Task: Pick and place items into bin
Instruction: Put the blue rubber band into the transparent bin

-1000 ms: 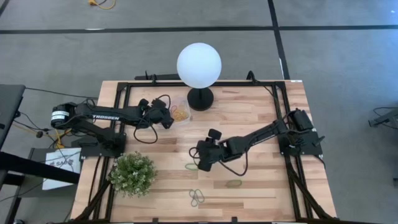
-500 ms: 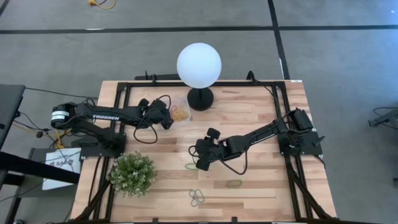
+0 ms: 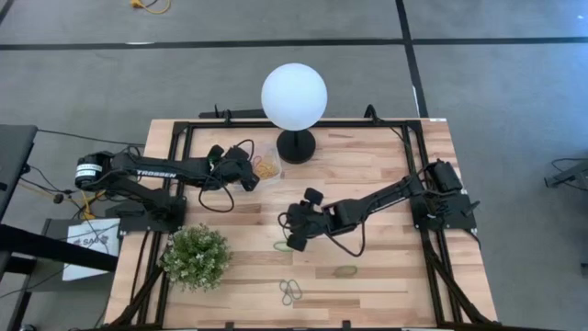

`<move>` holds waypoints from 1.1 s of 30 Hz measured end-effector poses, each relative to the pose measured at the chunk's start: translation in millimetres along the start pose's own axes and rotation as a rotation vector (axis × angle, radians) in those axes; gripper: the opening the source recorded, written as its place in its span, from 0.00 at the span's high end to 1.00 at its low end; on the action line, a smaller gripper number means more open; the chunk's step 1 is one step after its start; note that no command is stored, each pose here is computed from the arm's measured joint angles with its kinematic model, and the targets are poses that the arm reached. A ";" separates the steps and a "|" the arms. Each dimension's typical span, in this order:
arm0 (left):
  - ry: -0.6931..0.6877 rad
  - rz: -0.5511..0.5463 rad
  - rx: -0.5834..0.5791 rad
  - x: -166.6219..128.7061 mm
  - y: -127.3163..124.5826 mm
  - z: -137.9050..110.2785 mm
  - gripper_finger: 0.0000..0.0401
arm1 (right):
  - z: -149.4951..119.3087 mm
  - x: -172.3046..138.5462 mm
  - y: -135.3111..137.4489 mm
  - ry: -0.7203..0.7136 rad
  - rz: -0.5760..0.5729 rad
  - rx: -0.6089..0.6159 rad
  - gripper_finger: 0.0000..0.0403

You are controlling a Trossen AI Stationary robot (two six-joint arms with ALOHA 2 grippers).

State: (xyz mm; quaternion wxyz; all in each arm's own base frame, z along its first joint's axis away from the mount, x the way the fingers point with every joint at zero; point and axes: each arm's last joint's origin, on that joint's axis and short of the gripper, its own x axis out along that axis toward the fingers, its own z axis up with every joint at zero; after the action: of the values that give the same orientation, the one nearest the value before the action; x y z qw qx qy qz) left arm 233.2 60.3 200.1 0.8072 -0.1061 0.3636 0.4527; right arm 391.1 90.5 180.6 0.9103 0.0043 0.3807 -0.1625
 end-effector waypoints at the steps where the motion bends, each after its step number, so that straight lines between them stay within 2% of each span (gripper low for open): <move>1: 0.000 0.000 0.000 0.0 0.0 0.0 0.59 | 1.1 0.0 0.3 -0.010 0.003 0.005 0.61; 19: 0.026 -0.031 0.005 0.0 -0.6 -1.2 0.59 | 11.8 -0.6 3.6 -0.111 0.040 0.061 0.62; 33: 0.025 -0.031 0.026 0.0 -0.6 -1.2 0.59 | 11.9 -0.6 3.6 -0.112 0.040 0.061 0.62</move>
State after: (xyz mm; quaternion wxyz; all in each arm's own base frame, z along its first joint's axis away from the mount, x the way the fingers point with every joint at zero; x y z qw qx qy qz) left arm 233.0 59.3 199.2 0.8108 -0.1067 0.3778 0.4341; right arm 400.1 92.6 189.0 0.9327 0.0306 0.3238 -0.1559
